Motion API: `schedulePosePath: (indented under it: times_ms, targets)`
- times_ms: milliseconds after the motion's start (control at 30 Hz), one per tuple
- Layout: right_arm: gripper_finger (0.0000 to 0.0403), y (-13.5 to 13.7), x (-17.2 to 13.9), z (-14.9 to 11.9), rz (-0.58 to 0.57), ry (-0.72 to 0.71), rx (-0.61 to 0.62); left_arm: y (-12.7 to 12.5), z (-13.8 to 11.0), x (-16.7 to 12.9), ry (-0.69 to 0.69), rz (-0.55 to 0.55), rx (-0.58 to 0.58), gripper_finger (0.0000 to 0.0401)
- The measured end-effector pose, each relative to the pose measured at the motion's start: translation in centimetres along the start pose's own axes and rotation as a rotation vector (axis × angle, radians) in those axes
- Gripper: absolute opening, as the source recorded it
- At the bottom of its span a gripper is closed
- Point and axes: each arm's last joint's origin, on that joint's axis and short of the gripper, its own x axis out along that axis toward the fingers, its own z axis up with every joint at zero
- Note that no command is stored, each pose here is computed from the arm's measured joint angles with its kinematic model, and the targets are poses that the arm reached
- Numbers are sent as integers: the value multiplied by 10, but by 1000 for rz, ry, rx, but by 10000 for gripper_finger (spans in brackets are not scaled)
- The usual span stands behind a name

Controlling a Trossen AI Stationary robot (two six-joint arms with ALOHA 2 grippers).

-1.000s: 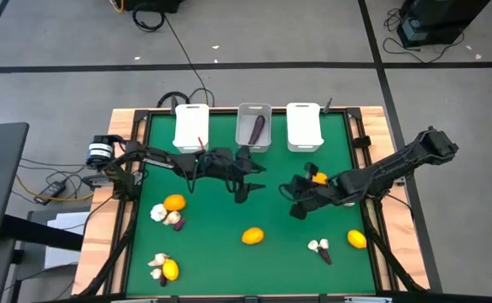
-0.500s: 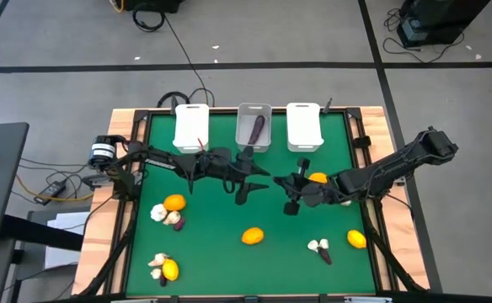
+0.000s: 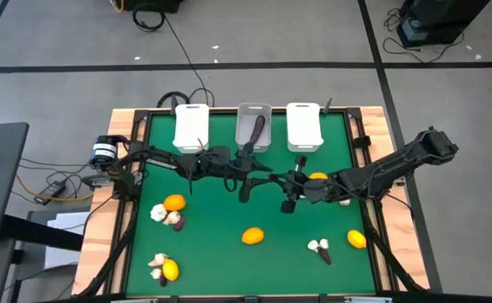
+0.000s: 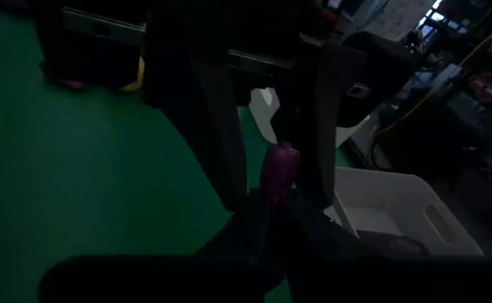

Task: Sort produce into baskets
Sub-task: Put the eggplant into the gray bin

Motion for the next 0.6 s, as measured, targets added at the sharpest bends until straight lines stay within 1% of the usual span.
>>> schedulePosePath:
  times_ms: [200,267,333,467,600]
  targets:
    - [29,0,0,0,-2,2,1,0,1,0,-17,3,4,99]
    - [29,0,0,-1,-1,8,3,0,2,0,-19,3,4,82]
    - [29,0,0,-2,0,15,13,0,2,0,-22,4,4,73]
    - [33,0,0,-3,4,30,37,0,1,0,-22,6,4,69]
    - [52,0,0,-4,5,35,63,0,2,0,-25,10,5,63]
